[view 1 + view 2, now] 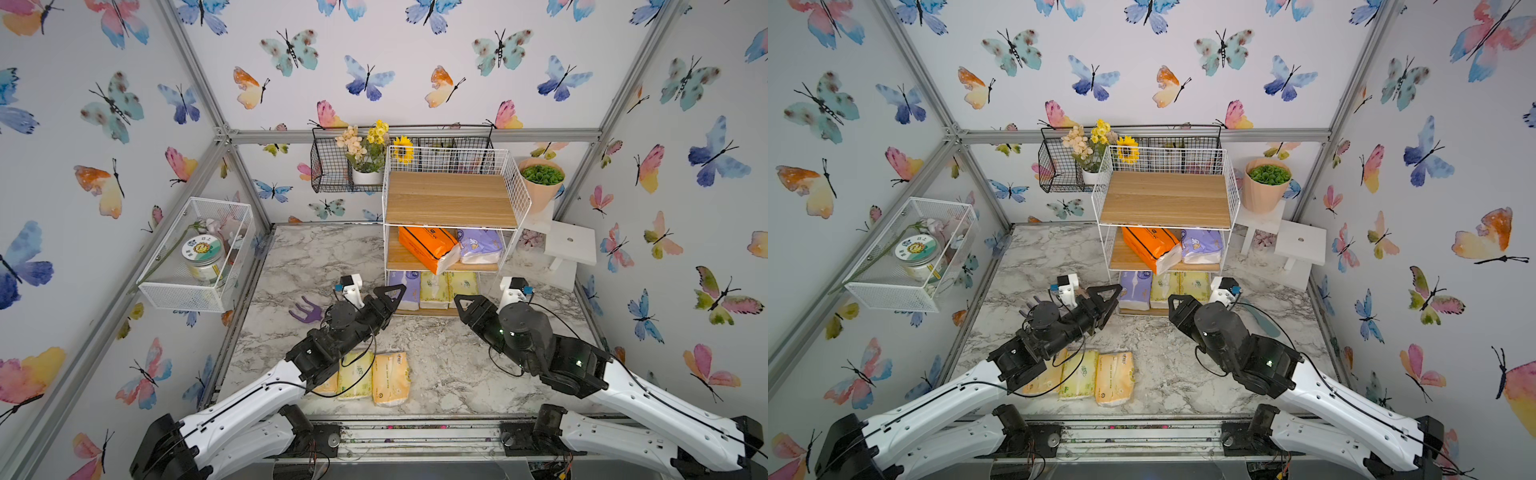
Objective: Remove the tissue boxes from the shelf
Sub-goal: Pick up a box of tissues from the shelf.
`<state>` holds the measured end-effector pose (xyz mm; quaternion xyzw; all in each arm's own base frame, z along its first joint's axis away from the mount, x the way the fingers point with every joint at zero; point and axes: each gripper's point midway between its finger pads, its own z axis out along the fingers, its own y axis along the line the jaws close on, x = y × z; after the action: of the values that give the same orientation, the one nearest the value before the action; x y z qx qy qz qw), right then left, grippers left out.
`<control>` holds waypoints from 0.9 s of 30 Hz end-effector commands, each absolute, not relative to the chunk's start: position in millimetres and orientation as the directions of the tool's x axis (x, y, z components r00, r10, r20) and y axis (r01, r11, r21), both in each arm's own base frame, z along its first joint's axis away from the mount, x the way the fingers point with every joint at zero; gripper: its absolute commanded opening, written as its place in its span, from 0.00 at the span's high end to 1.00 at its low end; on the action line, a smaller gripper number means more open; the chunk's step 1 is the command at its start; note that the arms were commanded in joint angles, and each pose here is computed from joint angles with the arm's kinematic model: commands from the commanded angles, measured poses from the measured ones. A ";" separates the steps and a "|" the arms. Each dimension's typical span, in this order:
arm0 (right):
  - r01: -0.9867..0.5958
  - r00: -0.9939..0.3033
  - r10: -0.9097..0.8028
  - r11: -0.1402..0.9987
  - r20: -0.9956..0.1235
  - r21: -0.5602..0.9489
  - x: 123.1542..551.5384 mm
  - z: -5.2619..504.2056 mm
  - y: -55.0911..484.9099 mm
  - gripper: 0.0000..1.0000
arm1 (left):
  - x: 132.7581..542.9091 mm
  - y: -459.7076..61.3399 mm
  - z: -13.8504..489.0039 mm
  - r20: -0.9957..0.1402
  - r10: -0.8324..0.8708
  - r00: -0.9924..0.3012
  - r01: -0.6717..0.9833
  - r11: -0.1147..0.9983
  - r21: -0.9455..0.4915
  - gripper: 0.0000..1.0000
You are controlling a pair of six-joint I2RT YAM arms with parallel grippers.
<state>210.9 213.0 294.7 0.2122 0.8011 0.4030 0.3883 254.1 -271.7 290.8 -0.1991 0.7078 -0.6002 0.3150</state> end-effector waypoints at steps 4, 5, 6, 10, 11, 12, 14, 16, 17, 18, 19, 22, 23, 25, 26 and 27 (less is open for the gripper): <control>0.110 -0.549 0.687 0.624 -0.477 0.774 208.5 285.0 179.2 0.41 | 269.6 -303.4 346.3 -0.257 -0.645 -0.719 0.201 0.161 -0.966 0.40; 0.112 -0.551 0.684 0.628 -0.478 0.770 207.7 285.7 178.2 0.41 | 274.3 -304.1 345.8 -0.260 -0.653 -0.711 0.185 0.183 -0.965 0.43; 0.113 -0.551 0.683 0.630 -0.479 0.769 207.2 286.2 177.2 0.41 | 278.9 -305.4 340.8 -0.259 -0.657 -0.708 0.152 0.216 -0.964 0.46; 0.105 -0.546 0.685 0.628 -0.483 0.771 206.1 290.3 174.1 0.41 | 293.7 -312.1 325.8 -0.261 -0.664 -0.701 0.075 0.295 -0.953 0.54; 0.103 -0.546 0.686 0.626 -0.482 0.773 205.7 291.3 173.6 0.41 | 296.7 -314.9 324.6 -0.260 -0.663 -0.702 0.067 0.302 -0.951 0.54; 0.094 -0.546 0.681 0.628 -0.487 0.773 205.5 293.6 173.7 0.41 | 299.3 -318.2 324.4 -0.260 -0.662 -0.703 0.065 0.305 -0.950 0.54; 0.087 -0.551 0.672 0.636 -0.494 0.767 204.7 296.0 173.8 0.41 | 304.7 -323.2 322.6 -0.262 -0.662 -0.702 0.058 0.313 -0.948 0.54; 0.089 -0.557 0.664 0.645 -0.499 0.759 204.2 296.1 173.7 0.41 | 310.1 -326.5 318.4 -0.261 -0.665 -0.700 0.035 0.333 -0.942 0.55; 0.090 -0.560 0.661 0.647 -0.499 0.757 203.8 296.3 173.9 0.41 | 312.5 -327.8 316.7 -0.261 -0.666 -0.698 0.023 0.343 -0.939 0.55; 0.089 -0.561 0.661 0.646 -0.498 0.758 203.5 296.4 173.8 0.41 | 315.5 -328.3 316.4 -0.268 -0.670 -0.693 0.020 0.353 -0.935 0.54; 0.089 -0.563 0.661 0.646 -0.497 0.758 203.2 296.1 173.9 0.41 | 317.2 -329.5 318.5 -0.274 -0.671 -0.689 0.026 0.355 -0.934 0.54; 0.085 -0.565 0.664 0.638 -0.490 0.766 202.6 294.5 174.7 0.41 | 323.2 -332.2 324.9 -0.289 -0.681 -0.673 0.048 0.350 -0.936 0.53; 0.083 -0.565 0.665 0.635 -0.489 0.768 202.7 294.4 175.3 0.41 | 325.1 -332.8 324.9 -0.291 -0.684 -0.669 0.047 0.352 -0.935 0.53; 0.081 -0.564 0.667 0.632 -0.487 0.771 202.7 294.9 175.4 0.41 | 328.2 -333.5 326.4 -0.297 -0.688 -0.662 0.051 0.354 -0.934 0.54; 0.080 -0.564 0.666 0.633 -0.488 0.770 202.7 295.2 175.3 0.41 | 329.5 -334.2 326.0 -0.297 -0.690 -0.660 0.049 0.355 -0.934 0.54; 0.079 -0.565 0.663 0.636 -0.491 0.768 202.8 295.2 175.5 0.41 | 330.6 -334.8 325.6 -0.295 -0.692 -0.659 0.046 0.355 -0.934 0.55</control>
<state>202.4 179.8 290.3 0.2309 0.8111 0.3629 0.3964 317.2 -340.6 320.0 -0.2058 0.7517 -0.5374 0.3222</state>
